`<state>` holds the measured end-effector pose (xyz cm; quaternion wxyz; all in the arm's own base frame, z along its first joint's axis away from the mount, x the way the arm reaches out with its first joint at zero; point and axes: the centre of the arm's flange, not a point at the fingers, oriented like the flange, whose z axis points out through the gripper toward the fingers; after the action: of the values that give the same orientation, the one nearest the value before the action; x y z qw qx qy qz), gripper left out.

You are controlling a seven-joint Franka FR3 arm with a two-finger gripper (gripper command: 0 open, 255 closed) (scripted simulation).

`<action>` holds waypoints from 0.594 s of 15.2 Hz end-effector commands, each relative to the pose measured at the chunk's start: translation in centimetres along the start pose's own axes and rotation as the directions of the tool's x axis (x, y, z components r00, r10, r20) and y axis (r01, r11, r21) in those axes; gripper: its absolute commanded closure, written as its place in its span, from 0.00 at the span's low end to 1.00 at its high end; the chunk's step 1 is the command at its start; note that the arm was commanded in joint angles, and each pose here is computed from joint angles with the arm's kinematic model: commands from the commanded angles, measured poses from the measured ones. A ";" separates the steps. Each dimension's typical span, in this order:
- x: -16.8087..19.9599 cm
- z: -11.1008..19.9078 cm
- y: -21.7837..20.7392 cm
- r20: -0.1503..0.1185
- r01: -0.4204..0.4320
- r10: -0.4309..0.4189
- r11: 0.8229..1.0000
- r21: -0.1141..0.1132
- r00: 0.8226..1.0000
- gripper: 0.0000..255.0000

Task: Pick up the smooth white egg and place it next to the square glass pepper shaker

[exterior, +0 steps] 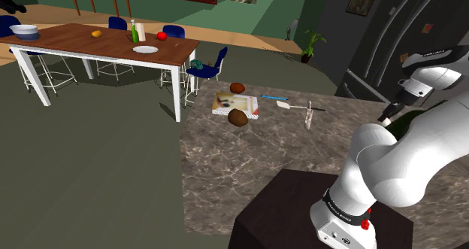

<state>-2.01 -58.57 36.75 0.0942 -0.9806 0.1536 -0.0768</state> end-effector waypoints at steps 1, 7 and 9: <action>0.0 1.0 0.2 0.000 0.000 0.000 1.000 0.000 1.000 1.00; -0.3 3.6 0.7 0.000 0.000 0.000 1.000 0.000 1.000 1.00; -0.3 3.6 0.7 0.000 0.000 0.000 1.000 0.000 1.000 1.00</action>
<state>-1.84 -58.57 33.08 0.0942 -0.9806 0.1536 -0.0768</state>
